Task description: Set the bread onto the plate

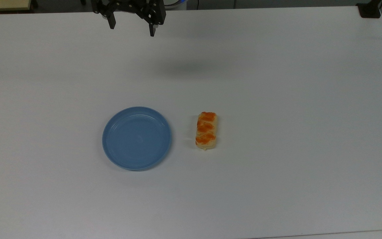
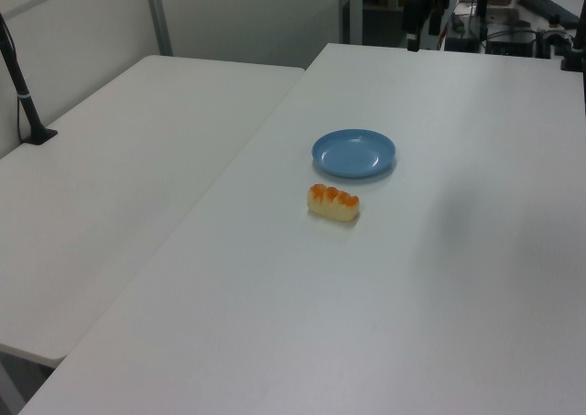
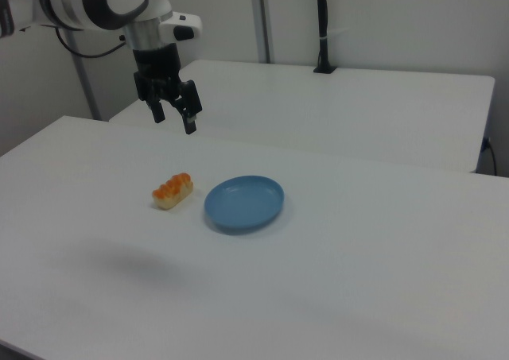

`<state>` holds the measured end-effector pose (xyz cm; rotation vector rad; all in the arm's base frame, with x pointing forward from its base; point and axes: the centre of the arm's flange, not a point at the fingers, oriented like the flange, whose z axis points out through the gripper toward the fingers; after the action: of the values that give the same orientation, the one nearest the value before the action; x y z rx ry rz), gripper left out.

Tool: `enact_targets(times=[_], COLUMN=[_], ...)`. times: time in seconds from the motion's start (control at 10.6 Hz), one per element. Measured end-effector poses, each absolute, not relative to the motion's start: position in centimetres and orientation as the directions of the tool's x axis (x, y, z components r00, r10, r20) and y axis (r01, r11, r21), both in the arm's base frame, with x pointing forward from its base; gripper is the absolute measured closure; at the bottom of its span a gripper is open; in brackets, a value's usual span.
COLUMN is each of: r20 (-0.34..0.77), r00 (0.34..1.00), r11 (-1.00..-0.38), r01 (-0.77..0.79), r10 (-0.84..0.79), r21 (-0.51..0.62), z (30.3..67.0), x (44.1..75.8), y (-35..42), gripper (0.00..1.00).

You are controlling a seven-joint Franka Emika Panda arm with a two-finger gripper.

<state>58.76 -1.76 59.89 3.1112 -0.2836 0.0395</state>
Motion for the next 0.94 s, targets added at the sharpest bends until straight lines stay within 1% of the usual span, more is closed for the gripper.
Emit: enact_targets(times=[0.75,0.94], r20=[0.026,0.042], r00=[0.983,0.983], r11=[-0.984,-0.984], r01=[-0.180,-0.179], r10=[-0.180,-0.179], r21=[0.014,-0.021], z=[59.8,58.9], x=[58.8,59.9], y=[-1.7,-0.6], gripper=[0.00,0.00])
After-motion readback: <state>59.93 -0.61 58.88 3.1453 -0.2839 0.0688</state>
